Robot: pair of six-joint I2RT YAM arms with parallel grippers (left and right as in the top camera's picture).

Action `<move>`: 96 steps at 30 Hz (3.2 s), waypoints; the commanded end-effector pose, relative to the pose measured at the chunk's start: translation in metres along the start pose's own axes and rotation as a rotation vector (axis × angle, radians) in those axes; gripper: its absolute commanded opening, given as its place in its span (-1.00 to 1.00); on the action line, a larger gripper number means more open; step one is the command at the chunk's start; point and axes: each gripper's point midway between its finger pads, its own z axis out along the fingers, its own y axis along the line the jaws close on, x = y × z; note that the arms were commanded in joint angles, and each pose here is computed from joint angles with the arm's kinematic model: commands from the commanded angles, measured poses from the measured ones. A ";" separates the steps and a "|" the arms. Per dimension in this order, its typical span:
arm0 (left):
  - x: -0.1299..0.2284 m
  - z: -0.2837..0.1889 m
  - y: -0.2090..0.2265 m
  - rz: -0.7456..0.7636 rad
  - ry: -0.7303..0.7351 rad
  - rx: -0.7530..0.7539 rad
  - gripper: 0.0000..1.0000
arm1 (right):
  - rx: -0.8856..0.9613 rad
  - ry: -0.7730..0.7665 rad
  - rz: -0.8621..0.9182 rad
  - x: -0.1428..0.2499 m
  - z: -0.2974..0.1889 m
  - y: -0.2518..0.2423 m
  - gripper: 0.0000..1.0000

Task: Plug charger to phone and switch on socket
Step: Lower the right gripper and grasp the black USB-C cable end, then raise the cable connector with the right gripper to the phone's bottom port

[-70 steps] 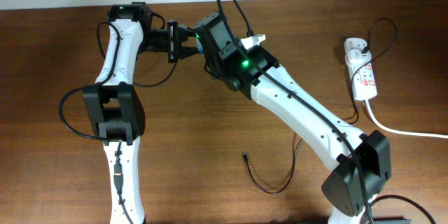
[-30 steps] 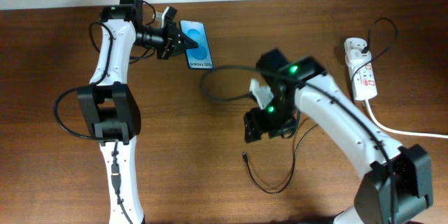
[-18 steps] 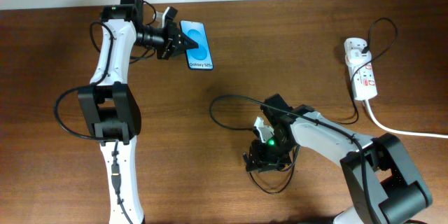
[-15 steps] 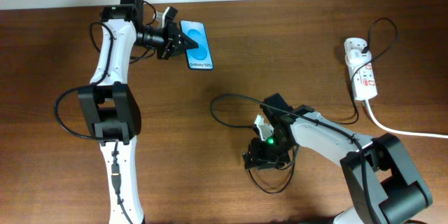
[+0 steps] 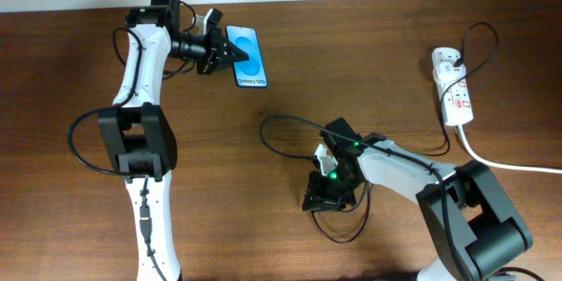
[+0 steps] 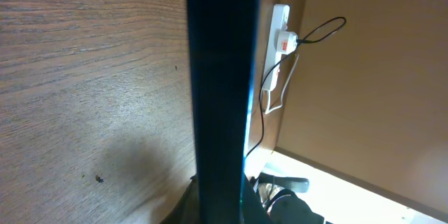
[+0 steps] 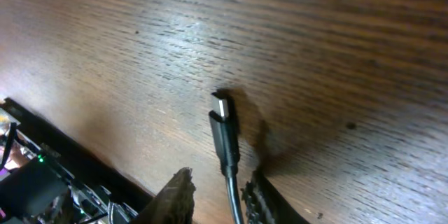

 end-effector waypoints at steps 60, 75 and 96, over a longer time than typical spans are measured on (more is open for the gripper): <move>0.061 -0.072 -0.205 0.638 -0.066 0.452 -1.00 | -0.368 -0.564 -0.560 -0.096 -0.231 0.220 -0.92; 0.061 -0.074 -0.204 0.632 -0.069 0.452 -1.00 | -0.427 -0.551 -0.604 -0.090 -0.236 0.229 -0.92; 0.055 -0.085 -0.201 0.627 -0.093 0.459 -1.00 | -0.432 -0.543 -0.623 -0.086 -0.232 0.235 -0.92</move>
